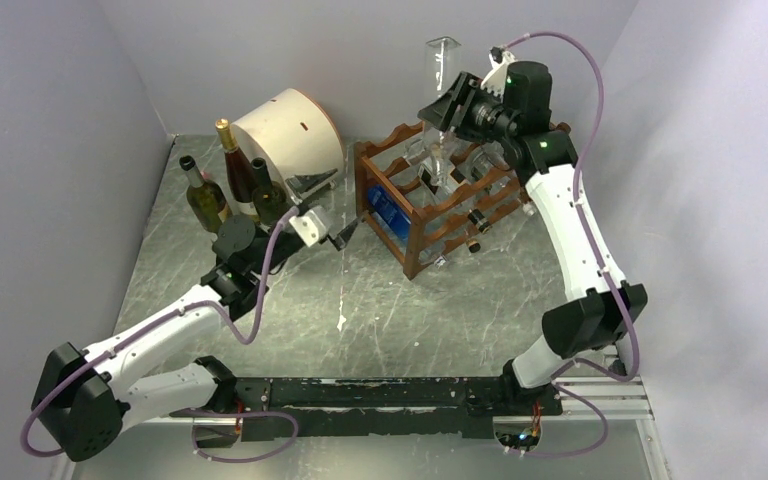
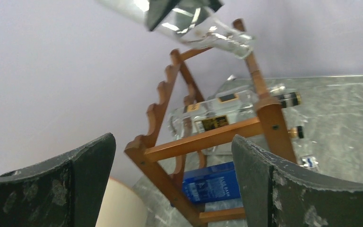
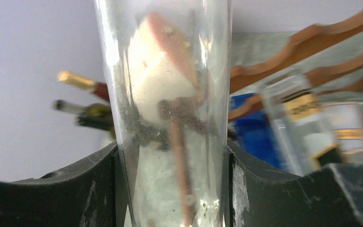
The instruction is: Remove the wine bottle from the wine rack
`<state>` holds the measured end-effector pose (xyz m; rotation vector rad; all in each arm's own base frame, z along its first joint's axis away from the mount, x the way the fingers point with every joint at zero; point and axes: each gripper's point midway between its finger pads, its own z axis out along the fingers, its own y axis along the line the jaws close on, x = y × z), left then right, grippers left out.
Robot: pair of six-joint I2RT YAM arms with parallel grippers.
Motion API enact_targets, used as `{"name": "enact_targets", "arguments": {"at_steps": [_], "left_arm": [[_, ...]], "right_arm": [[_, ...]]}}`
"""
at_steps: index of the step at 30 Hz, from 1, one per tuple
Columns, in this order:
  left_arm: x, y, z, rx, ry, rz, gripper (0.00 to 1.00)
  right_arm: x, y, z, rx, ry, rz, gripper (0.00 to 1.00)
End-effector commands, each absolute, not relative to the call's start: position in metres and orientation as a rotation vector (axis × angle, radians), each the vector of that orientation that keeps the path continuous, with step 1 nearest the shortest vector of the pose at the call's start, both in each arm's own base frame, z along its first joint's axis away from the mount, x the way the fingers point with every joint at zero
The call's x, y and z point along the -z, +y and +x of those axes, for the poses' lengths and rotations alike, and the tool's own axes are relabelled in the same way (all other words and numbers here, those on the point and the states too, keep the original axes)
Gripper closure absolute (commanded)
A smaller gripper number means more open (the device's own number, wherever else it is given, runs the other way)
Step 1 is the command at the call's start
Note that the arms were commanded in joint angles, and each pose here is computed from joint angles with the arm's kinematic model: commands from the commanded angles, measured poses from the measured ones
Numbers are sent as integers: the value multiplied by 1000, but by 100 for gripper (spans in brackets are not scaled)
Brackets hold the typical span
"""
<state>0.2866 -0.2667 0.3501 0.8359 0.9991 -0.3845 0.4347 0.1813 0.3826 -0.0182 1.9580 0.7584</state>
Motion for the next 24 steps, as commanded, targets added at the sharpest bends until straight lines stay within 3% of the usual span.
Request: {"name": "enact_targets", "arguments": {"at_steps": [1, 16, 24], "left_arm": [[-371, -285, 240, 475, 748, 966, 5], [-371, -288, 189, 260, 460, 1076, 18], [-352, -290, 195, 108, 452, 1211, 12]], "right_arm": [[-444, 229, 398, -1229, 1800, 5, 100], [-414, 336, 298, -1864, 1898, 80, 100], [-405, 338, 277, -1935, 1968, 91, 100]]}}
